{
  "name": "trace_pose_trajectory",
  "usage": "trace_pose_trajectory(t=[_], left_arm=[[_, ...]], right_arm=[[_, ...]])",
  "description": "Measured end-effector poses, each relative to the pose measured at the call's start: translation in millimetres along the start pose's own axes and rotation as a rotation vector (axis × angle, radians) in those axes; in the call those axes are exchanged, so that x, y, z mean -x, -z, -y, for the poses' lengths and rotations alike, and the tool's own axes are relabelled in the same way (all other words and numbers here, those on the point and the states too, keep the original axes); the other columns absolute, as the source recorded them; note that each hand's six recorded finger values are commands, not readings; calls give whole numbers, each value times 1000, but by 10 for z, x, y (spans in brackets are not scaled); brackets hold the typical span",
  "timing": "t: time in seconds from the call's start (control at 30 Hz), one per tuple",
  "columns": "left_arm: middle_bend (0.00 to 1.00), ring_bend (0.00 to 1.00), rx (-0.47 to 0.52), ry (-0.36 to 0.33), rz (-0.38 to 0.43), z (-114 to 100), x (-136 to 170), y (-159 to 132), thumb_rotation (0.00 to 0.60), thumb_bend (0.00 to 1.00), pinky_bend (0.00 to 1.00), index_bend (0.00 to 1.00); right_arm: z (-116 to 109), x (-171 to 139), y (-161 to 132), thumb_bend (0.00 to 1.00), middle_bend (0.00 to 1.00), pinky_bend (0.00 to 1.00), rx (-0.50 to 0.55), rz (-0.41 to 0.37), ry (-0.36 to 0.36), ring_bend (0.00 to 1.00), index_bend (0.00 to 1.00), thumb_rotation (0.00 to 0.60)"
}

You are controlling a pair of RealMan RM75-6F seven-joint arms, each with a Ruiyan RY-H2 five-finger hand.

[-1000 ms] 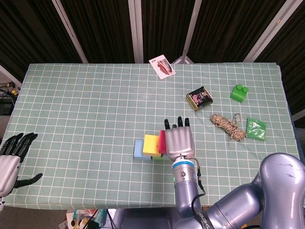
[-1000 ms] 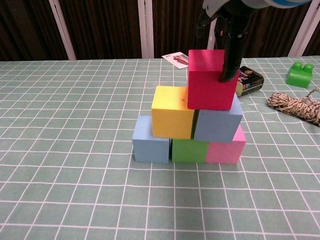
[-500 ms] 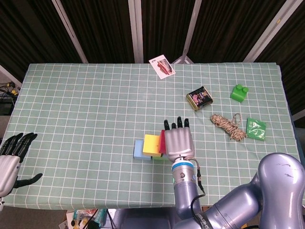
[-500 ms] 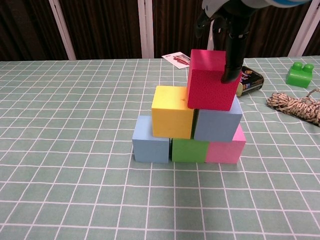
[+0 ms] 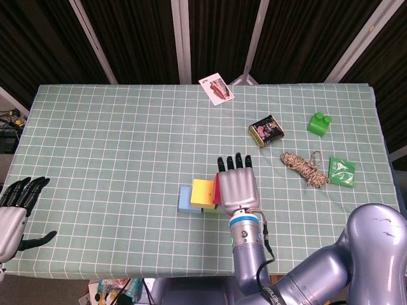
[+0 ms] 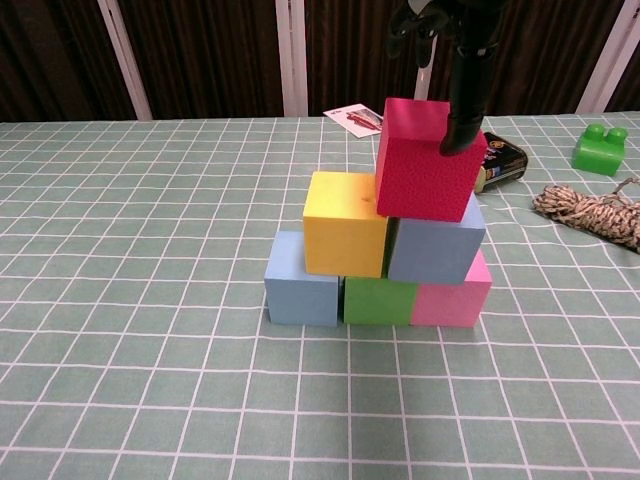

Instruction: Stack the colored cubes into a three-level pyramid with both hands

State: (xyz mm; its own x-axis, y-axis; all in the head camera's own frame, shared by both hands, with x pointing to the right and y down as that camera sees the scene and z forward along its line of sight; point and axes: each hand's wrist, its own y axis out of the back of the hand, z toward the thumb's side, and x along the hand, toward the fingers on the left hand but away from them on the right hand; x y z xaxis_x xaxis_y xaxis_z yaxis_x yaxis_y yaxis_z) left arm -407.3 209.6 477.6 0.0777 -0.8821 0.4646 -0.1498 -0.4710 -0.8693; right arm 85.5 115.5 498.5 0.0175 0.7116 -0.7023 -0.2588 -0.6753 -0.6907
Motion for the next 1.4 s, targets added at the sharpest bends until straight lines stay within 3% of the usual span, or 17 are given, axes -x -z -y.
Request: trace_pose_trajectory(t=[0.43,0.9,1.03,1.4], left_arm=[[51,0,-2,0,3,2,7,-7,600,65,0,0],[44,0,-2,-13,-1,26,3,20,600,65,0,0],[20,0,-14,-22,-3,74,-7,59,600,65,0,0],[0,0,-78,-70,-18,231,16,278,600,65,0,0]], right_arm=[[-158,41,175,224,98,66,-36,42,73,0,0,600],[-335,265,1023,224,47,10,-7,156,267,0,0,600],[-167,307,1363,223,4,2,66,158,291,0,0,600],[755,131,2049,220,0,0,236,92,253,0,0,600]])
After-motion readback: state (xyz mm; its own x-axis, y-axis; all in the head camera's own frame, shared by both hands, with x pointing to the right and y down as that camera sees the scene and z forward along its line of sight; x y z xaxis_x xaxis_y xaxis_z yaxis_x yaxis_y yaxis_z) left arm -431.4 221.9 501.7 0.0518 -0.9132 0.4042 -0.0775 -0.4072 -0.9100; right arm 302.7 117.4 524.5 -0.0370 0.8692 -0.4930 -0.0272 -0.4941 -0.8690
